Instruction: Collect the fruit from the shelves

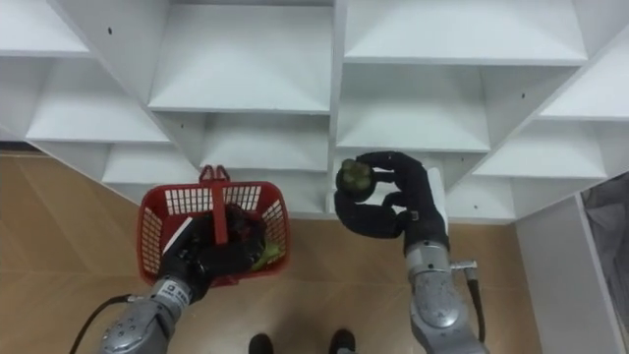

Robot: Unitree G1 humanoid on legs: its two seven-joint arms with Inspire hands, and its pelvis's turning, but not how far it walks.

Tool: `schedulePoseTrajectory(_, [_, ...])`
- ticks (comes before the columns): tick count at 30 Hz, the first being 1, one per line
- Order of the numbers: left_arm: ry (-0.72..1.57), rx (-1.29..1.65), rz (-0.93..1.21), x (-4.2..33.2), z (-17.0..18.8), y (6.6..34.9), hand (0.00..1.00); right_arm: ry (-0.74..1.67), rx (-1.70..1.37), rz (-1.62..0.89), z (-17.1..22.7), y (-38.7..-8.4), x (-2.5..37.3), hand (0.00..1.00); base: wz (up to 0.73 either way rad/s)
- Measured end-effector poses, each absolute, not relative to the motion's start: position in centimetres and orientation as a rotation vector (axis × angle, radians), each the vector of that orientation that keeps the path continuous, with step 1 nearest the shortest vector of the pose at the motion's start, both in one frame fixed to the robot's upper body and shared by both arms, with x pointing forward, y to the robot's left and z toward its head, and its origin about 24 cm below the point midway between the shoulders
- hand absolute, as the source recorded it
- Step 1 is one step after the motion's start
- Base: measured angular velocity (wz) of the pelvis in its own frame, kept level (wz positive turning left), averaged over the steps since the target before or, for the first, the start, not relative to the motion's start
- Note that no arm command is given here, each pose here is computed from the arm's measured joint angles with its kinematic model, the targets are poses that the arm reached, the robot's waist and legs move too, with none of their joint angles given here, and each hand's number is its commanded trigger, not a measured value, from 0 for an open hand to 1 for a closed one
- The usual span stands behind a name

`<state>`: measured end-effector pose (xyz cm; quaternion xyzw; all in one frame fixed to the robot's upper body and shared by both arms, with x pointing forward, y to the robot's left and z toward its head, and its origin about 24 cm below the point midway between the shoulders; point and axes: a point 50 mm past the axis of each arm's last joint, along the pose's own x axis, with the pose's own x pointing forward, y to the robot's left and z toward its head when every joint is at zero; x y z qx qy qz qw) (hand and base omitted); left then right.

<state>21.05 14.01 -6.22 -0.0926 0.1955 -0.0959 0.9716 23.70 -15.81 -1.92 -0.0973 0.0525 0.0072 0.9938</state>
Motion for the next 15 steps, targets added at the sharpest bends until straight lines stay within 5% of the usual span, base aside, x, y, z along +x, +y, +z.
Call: schedulePoseTrajectory(15, [0.345, -0.225, -0.344, 21.0, -5.2, 11.3, 1.0, 0.047, -0.22, 0.203, -0.9, -13.0, 23.5, 1.0, -0.01])
